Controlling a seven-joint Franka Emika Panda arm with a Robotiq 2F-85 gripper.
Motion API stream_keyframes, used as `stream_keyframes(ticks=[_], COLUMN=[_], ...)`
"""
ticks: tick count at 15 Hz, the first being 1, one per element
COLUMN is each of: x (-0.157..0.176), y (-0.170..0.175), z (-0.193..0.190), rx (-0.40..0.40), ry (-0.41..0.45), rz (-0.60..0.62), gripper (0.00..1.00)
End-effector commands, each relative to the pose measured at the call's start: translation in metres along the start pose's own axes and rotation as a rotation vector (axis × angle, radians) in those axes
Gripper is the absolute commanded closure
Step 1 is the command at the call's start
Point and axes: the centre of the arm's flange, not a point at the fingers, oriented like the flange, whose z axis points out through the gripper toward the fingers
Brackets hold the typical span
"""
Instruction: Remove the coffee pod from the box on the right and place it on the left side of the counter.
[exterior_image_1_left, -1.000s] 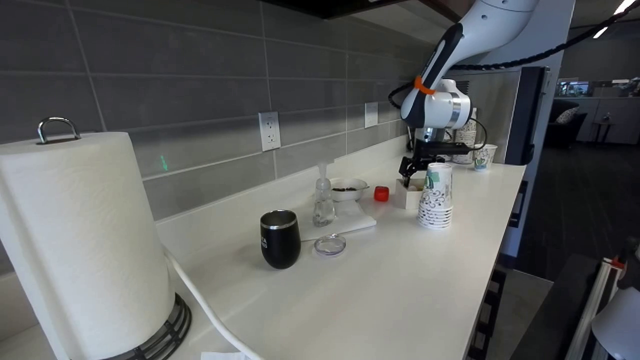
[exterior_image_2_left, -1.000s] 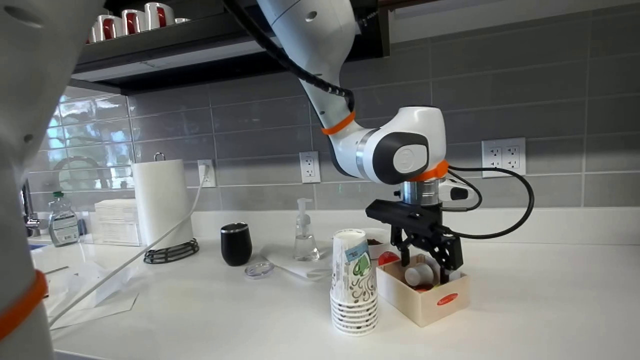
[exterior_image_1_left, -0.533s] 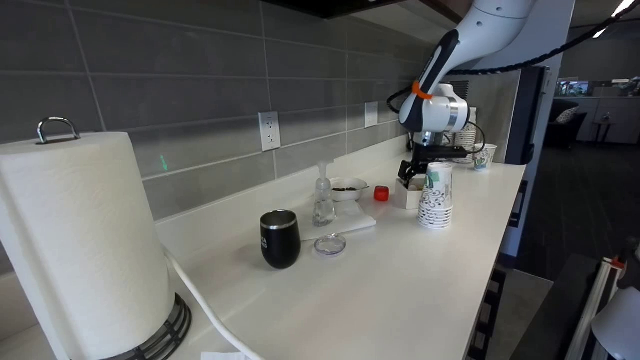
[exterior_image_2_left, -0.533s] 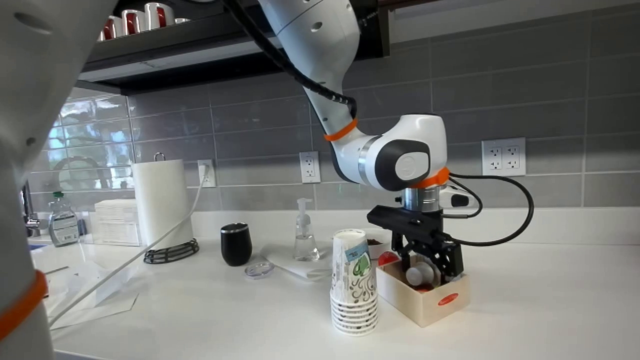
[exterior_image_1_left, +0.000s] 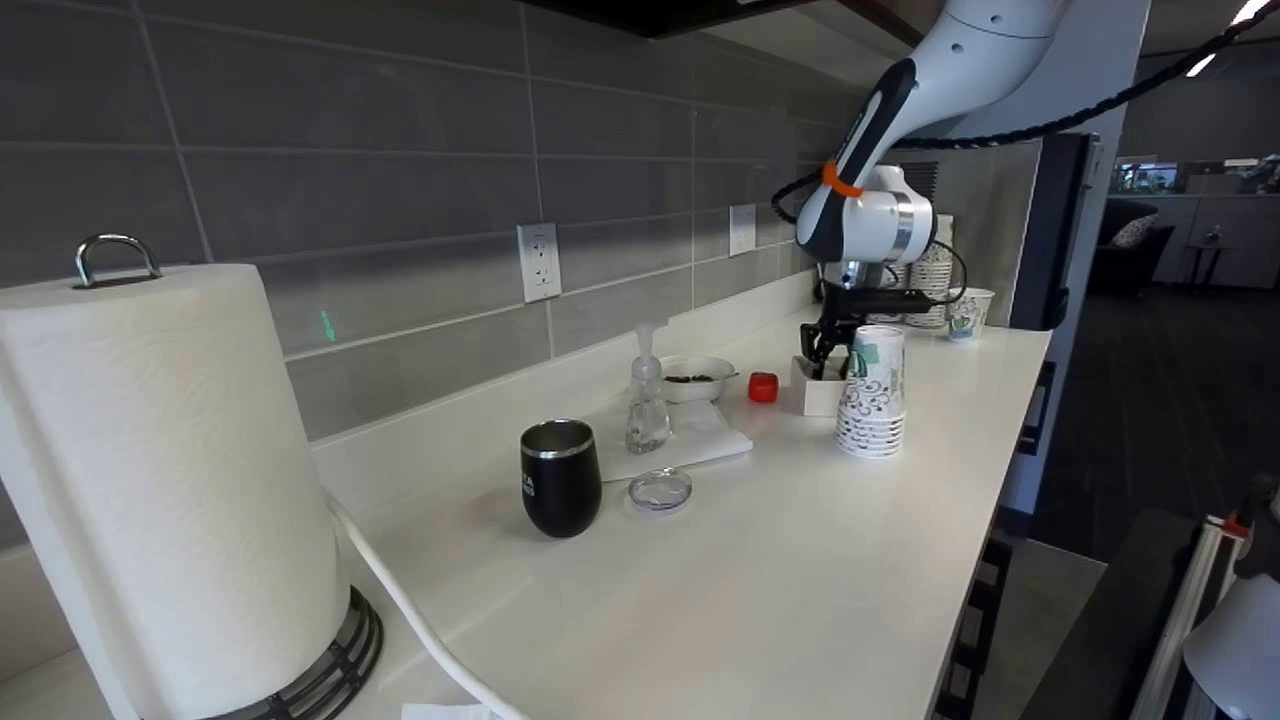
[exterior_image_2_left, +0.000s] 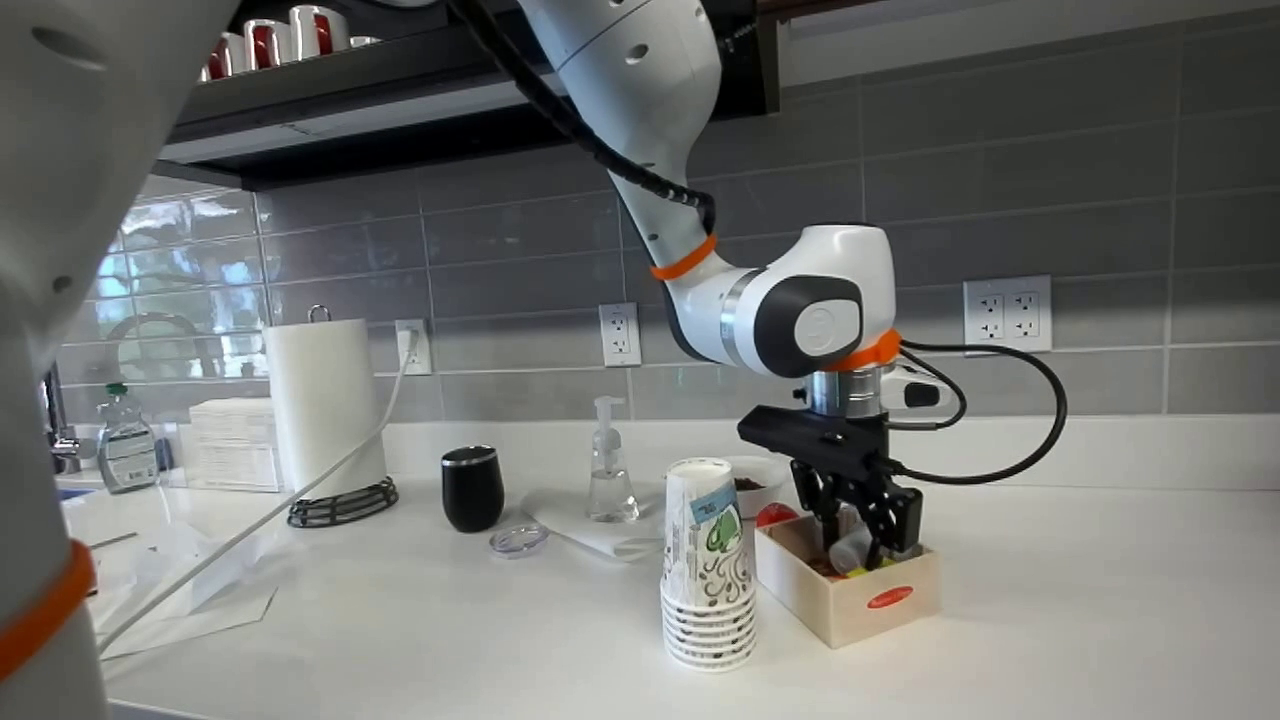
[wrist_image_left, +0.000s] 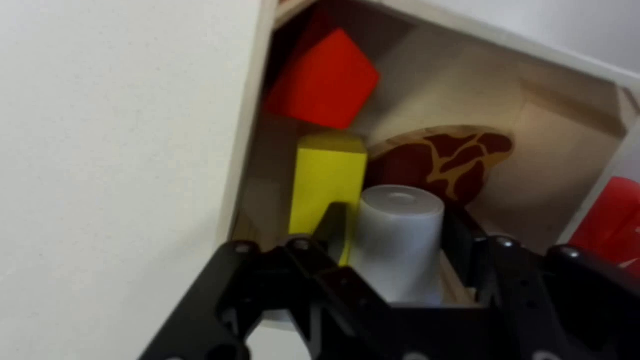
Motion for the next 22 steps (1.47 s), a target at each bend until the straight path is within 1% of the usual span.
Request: stream_keyframes(ticks=[1, 2, 6, 8, 14, 18, 20, 22], x=[0.009, 0.009, 0.008, 0.008, 0.01, 0.002, -0.005, -0.014], y=[-0.002, -0.002, -0.003, -0.006, -0.017, -0.026, -0.03, -0.038], z=[0.006, 0.006, 0.009, 0.001, -0.038, -0.063, -0.08, -0.099], rx=[-0.02, -0.023, -0.037, -0.029, -0.044, -0.079, -0.097, -0.1], ry=[0.007, 0.007, 0.004, 0.006, 0.02, -0.009, -0.031, -0.036], rz=[0.009, 0.011, 0.009, 0.012, 0.069, 0.079, 0.072, 0.052], gripper=[0.79, 0.83, 0.84, 0.84, 0.84, 0.84, 0.84, 0.84])
